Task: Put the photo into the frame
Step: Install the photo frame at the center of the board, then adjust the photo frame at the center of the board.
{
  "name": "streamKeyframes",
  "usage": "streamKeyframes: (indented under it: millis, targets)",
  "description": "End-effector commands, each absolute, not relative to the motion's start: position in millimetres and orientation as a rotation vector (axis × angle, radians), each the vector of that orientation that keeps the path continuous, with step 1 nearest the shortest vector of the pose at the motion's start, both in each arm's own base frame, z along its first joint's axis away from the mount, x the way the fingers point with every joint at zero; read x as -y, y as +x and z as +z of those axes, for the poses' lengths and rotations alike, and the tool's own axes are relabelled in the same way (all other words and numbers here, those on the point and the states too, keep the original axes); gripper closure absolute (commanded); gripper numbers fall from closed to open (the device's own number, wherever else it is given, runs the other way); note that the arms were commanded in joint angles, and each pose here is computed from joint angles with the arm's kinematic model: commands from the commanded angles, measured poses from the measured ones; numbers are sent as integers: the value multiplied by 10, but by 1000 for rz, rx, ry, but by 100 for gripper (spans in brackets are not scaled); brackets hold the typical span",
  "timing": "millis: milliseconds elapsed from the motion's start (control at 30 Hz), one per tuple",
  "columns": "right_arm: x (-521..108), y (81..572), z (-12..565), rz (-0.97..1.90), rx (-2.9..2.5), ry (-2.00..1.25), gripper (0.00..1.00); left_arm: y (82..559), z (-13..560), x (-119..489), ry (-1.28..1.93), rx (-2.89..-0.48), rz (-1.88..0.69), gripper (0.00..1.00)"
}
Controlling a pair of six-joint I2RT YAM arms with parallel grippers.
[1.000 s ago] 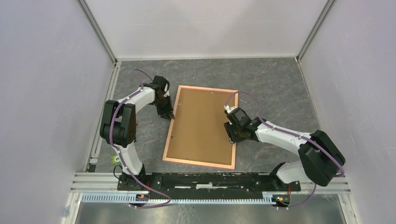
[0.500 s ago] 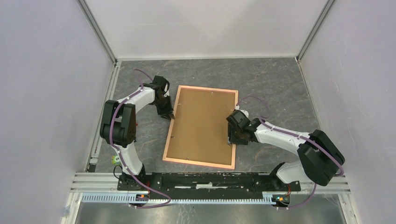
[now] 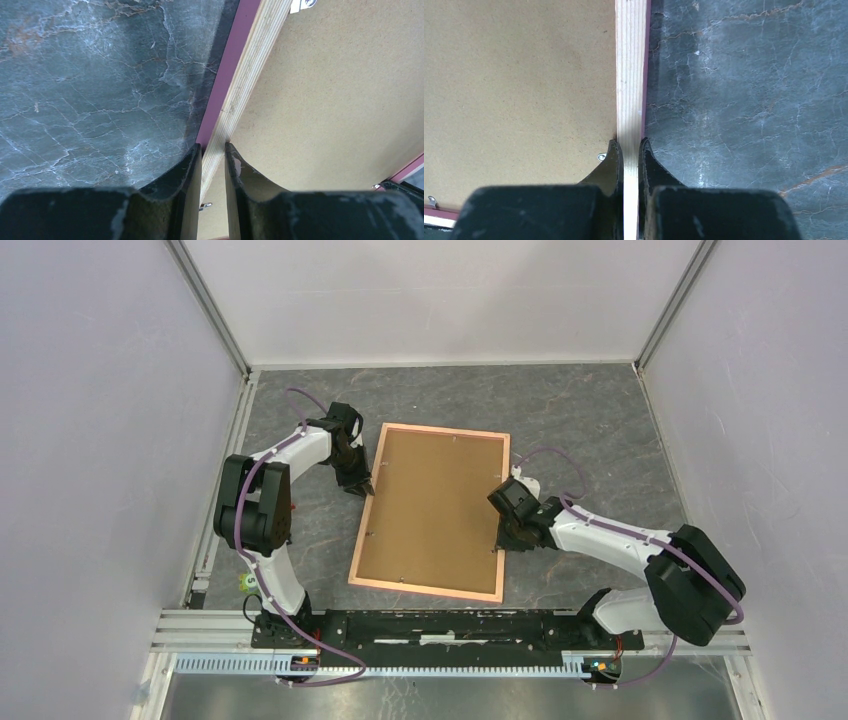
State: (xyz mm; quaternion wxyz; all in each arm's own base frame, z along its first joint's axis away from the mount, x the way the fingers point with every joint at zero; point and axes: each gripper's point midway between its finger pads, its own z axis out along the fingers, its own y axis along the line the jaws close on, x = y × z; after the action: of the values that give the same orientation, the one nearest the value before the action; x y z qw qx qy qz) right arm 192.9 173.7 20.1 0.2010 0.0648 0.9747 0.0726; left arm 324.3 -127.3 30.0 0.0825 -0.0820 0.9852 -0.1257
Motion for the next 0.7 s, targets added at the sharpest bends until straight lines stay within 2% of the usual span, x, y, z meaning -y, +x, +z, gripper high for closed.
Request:
streamKeyframes:
  millis: [0,100,167,233,300,367,467,567,667]
  targets:
    - [-1610,1850,66,106,-2753,132,100,3084,228,1209,-227,-2993,-326,71]
    - [-1613,1980,152,71,-2714,22,99,3086,241,1209,-223,-2990,-327,71]
    - [-1579,2069,209,36,-2671,-38,95,3092,266,1217,-215,-2984,-339,69]
    - [-1560,2148,266,19,-2626,-102,81,3106,335,1274,-173,-2966,-393,65]
    - [-1514,2200,296,3,-2587,-135,70,3144,452,1353,-128,-2908,-473,55]
    - [-1491,2243,300,12,-2556,-170,54,3184,574,1352,-105,-2842,-483,42]
    - [-1535,2283,273,91,-2550,-219,40,3240,764,1318,-72,-2755,-466,34]
    - [-1577,2302,217,149,-2564,-243,39,3266,943,1326,-54,-2665,-488,28]
    - [-1556,2312,163,139,-2579,-245,44,3266,1028,1285,-46,-2621,-467,22]
